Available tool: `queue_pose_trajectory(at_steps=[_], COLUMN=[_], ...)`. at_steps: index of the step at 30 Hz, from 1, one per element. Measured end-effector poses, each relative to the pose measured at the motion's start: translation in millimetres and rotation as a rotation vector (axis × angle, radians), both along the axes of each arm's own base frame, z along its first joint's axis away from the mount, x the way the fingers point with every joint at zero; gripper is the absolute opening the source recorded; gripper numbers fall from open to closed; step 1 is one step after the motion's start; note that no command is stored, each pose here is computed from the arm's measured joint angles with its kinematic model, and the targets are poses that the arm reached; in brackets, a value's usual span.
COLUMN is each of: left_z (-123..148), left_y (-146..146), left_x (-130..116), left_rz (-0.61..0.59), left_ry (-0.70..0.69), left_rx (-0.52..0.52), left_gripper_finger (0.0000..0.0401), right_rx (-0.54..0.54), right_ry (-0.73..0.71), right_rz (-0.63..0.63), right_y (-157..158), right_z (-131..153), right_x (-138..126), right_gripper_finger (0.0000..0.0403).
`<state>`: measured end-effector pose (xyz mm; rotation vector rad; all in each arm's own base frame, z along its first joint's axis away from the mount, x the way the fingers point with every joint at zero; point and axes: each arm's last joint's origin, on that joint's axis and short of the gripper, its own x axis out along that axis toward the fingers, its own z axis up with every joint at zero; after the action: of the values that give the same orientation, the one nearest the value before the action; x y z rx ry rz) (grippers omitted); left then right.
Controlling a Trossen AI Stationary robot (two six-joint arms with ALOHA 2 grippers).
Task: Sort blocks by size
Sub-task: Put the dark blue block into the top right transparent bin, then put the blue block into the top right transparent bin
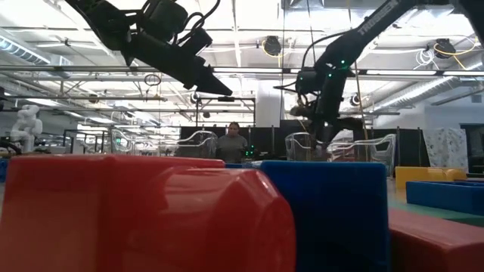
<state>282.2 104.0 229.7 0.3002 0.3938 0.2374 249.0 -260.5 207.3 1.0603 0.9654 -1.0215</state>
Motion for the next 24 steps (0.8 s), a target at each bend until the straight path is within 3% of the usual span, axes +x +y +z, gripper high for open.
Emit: queue_pose_trajectory(at_steps=[9, 14, 19, 24], left_z=[-0.1, -0.2, -0.3, -0.3], left_y=[0.0, 0.1, 0.0, 0.1], left_x=[0.0, -0.1, -0.1, -0.1], left_rz=[-0.001, -0.001, -0.001, -0.001], left_ry=[0.002, 0.003, 0.003, 0.004], left_rx=[0.002, 0.002, 0.001, 0.001], left_gripper_finger=[0.0084, 0.0084, 0.0084, 0.0084], right_rx=[0.028, 0.041, 0.040, 0.036], right_ry=[0.057, 0.188, 0.195, 0.200], right_rz=[0.039, 0.056, 0.060, 0.085], right_y=[-17.8, -18.6, -19.1, -19.3], right_z=[-8.5, -16.7, -18.6, -18.6], right_x=[18.7, 22.9, 24.2, 24.0], right_gripper_finger=[0.0078, 0.0110, 0.0144, 0.0151])
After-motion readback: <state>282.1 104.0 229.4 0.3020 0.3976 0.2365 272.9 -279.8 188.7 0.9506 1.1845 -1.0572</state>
